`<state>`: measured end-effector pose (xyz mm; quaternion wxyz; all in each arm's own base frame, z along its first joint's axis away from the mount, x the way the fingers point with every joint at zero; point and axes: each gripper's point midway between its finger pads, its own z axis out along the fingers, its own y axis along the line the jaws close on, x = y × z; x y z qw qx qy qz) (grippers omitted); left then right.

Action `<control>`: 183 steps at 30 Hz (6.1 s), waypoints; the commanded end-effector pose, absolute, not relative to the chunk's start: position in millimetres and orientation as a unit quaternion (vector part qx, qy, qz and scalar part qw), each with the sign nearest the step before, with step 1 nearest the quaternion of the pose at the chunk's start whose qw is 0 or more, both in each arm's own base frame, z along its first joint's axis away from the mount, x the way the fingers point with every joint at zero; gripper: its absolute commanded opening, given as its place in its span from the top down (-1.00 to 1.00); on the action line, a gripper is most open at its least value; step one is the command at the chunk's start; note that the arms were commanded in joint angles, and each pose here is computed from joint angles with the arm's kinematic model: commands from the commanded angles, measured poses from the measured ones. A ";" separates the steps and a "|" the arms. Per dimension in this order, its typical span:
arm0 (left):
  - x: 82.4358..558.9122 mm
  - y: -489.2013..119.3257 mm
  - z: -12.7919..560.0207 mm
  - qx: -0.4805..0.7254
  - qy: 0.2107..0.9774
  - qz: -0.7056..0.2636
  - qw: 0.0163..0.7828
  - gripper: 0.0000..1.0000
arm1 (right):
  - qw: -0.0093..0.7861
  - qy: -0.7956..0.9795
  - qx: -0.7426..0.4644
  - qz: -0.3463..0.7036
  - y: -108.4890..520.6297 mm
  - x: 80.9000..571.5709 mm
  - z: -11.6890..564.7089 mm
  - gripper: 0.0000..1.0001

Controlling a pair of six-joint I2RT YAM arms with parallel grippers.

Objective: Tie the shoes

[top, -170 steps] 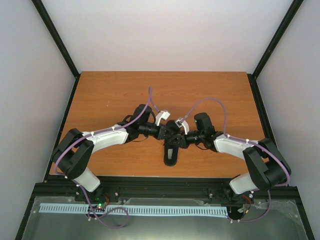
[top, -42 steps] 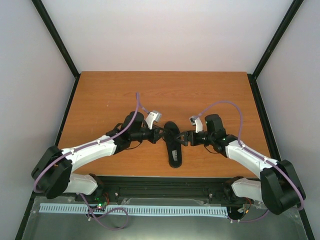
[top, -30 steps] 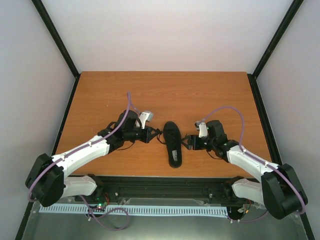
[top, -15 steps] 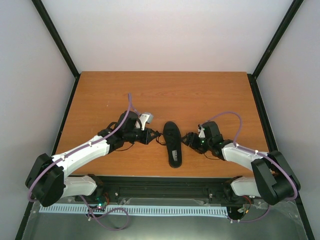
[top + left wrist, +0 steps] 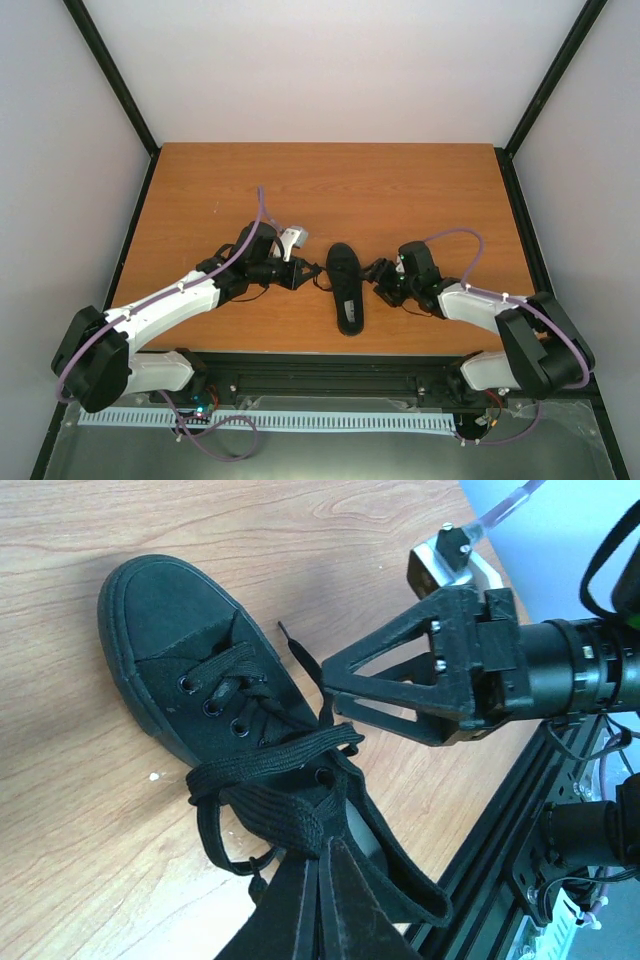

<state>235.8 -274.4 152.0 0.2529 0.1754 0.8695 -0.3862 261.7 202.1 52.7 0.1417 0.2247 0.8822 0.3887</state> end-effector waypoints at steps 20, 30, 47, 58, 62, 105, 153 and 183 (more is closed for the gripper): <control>237.3 -269.1 164.1 0.177 0.861 -0.387 0.278 0.98 | 0.191 0.872 0.279 0.354 192.6 296.3 56.7 0.94; 236.8 -238.3 146.9 0.135 0.891 -0.339 0.270 0.99 | 0.294 0.857 0.341 0.249 73.7 299.3 86.4 0.95; 220.7 -167.7 103.8 -0.002 0.942 -0.253 0.219 0.98 | 0.296 0.842 0.410 0.189 -10.2 261.4 72.4 0.94; 215.5 -137.7 69.8 -0.102 0.948 -0.234 0.189 0.98 | 0.272 0.837 0.432 0.195 -11.9 246.4 50.1 0.94; 212.4 -134.7 60.3 -0.103 0.952 -0.224 0.181 0.99 | 0.269 0.838 0.435 0.191 -14.4 246.1 47.4 0.94; 245.6 -299.5 72.0 0.321 0.844 -0.287 0.321 -0.10 | 0.280 0.843 0.357 0.289 16.7 260.5 72.1 0.94; 228.6 -335.1 116.2 0.352 0.782 -0.401 0.322 0.97 | 0.314 0.850 0.302 0.295 17.2 288.2 110.0 0.94; 221.4 -334.8 121.5 0.370 0.757 -0.414 0.345 0.98 | 0.276 0.893 0.044 0.354 235.7 359.3 179.0 -0.54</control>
